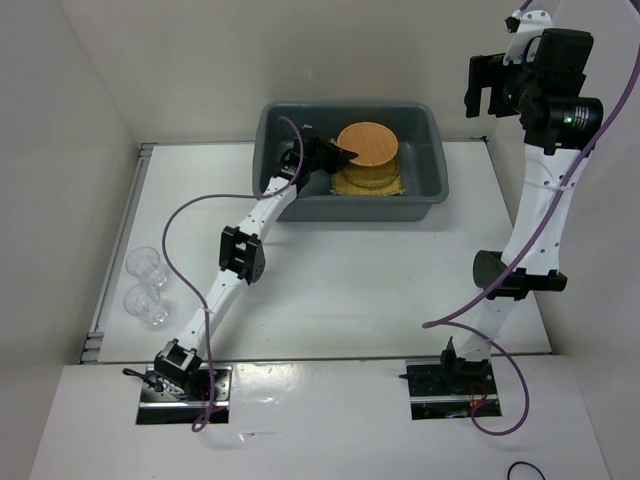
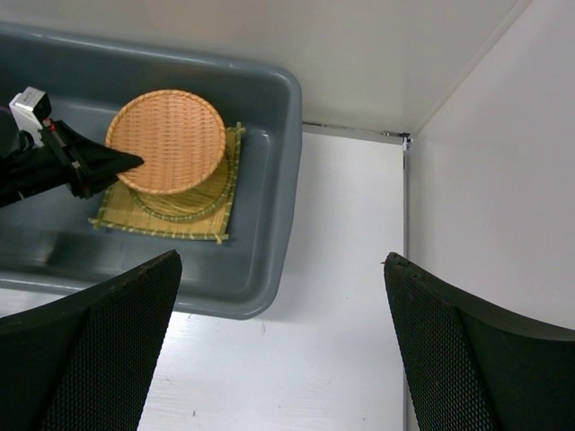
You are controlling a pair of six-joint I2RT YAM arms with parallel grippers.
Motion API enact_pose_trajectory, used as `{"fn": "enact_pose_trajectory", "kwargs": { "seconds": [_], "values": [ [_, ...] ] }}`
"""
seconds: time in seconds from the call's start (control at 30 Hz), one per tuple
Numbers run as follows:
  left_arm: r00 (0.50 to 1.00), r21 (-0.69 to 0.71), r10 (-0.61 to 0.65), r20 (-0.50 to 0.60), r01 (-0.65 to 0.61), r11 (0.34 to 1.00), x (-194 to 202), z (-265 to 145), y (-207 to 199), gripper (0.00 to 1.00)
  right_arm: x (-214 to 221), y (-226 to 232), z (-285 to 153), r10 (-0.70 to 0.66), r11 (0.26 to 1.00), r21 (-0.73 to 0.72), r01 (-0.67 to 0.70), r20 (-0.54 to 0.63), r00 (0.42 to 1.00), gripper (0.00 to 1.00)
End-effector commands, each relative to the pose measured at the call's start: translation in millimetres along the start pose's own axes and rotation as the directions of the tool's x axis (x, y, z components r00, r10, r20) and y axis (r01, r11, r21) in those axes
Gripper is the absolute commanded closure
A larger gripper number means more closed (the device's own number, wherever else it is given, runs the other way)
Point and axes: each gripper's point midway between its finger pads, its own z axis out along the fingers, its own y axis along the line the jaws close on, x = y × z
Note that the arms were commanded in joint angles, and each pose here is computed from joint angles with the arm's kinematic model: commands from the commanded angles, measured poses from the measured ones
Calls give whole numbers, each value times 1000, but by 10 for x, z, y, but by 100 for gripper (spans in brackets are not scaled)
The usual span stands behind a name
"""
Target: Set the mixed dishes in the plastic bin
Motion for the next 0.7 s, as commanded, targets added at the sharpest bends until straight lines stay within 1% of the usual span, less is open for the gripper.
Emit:
{"fn": "enact_pose_trajectory", "kwargs": {
  "seconds": [0.0, 0.13, 0.17, 0.2, 0.23, 0.33, 0.4, 0.47, 0.5, 0.63, 0.67],
  "values": [
    [1000, 78, -9, -2, 9, 997, -3, -20, -198, 86, -55, -51, -24, -13, 1000, 20, 12, 20, 1000, 2],
    [998, 39, -44, -54, 46, 998, 140, 27, -17, 83, -79, -53, -44, -14, 1000, 22, 13, 29, 999, 2],
    [997, 39, -53, -64, 56, 998, 155, 22, -22, 82, -79, -53, -44, -14, 1000, 22, 13, 29, 999, 2],
    [996, 19, -61, -65, 62, 998, 160, 42, 67, 80, -79, -53, -44, -14, 1000, 22, 13, 29, 999, 2],
    [994, 4, -75, -77, 76, 997, 182, 36, 96, 77, -79, -53, -44, -14, 1000, 22, 13, 29, 999, 2],
    [986, -29, -116, -118, 113, 993, 260, 29, 192, 72, -79, -50, -68, -14, 1000, 22, 13, 29, 999, 2],
    [985, -62, -114, -128, 107, 992, 339, 35, 267, 67, -79, -50, -68, -14, 1000, 22, 13, 29, 999, 2],
    [985, -71, -118, -128, 110, 991, 342, 33, 288, 61, -78, -47, -92, -14, 1000, 22, 13, 29, 999, 2],
    [982, -72, -129, -141, 120, 990, 364, 25, 279, 54, -78, -47, -92, -14, 1000, 22, 13, 29, 999, 2],
    [969, -59, -158, -190, 149, 987, 442, -8, 209, 49, -73, -47, -113, -23, 1000, 22, 22, 27, 999, 2],
    [966, -59, -158, -202, 149, 987, 461, -17, 205, 49, -95, -46, -156, -24, 999, 24, 23, 36, 999, 2]
  ]
}}
